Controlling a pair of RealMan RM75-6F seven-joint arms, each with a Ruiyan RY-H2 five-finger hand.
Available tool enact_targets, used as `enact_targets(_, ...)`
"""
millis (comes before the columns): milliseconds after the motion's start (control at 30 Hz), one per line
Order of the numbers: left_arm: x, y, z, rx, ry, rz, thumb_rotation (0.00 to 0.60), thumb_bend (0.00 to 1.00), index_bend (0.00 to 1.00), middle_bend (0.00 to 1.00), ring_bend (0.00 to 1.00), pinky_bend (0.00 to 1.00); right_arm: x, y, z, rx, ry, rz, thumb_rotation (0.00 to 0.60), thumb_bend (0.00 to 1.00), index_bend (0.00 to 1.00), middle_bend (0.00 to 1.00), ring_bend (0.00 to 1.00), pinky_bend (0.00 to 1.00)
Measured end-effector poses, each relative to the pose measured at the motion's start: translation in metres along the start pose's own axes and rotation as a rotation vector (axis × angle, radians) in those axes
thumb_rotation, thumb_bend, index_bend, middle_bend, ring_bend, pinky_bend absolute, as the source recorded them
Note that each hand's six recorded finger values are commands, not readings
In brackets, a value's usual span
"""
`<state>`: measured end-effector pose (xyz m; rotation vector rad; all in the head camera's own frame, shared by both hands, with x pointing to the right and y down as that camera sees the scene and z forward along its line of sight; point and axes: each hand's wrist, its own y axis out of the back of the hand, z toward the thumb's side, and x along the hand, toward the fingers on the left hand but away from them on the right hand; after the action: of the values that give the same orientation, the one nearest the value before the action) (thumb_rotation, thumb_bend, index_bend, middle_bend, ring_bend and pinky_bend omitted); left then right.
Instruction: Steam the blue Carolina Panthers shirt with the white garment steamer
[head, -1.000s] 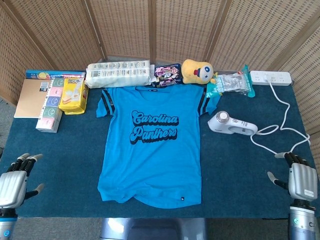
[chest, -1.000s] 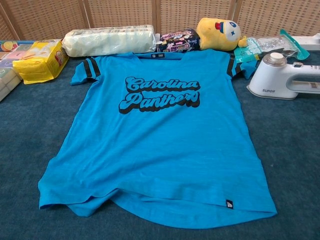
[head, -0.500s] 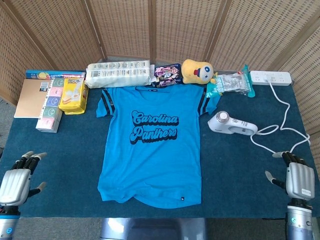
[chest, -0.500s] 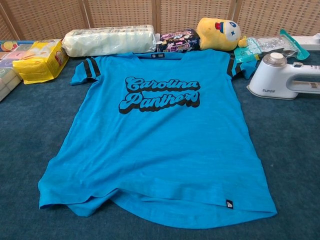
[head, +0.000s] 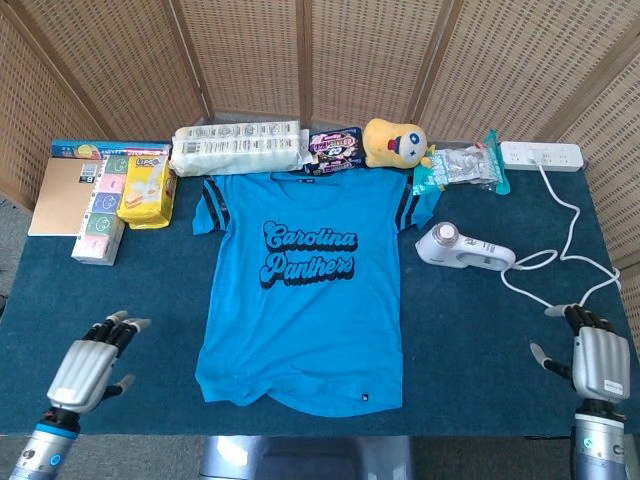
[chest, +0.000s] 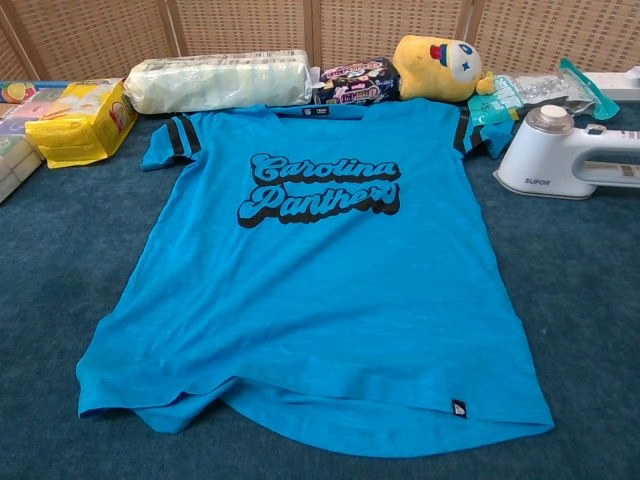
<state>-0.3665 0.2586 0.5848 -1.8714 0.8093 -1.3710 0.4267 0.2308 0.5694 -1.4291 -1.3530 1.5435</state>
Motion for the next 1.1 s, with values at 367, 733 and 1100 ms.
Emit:
enact_targets(367,0.015,-0.04,0.07,0.073,-0.21,-0.11,0.6,0.15,0.19,0.27,0.15,0.24,0.012,0.008,-0.009,-0.024,-0.013,-0.022,0.6,0.21,0.4,0.39,0.39,0.38)
enact_targets(733,0.022,-0.062,0.09,0.154,-0.246,-0.139,0.6,0.15,0.19,0.27,0.15,0.24,0.017,0.012,-0.017,-0.036,-0.023,-0.035,0.6,0.21,0.4,0.39,0.39,0.38)
enact_targets(1100,0.034,-0.087,0.107,0.174,-0.264,-0.165,0.6,0.15,0.19,0.27,0.15,0.24,0.02,0.016,-0.025,-0.04,-0.036,-0.047,0.6,0.21,0.4,0.39,0.39,0.38)
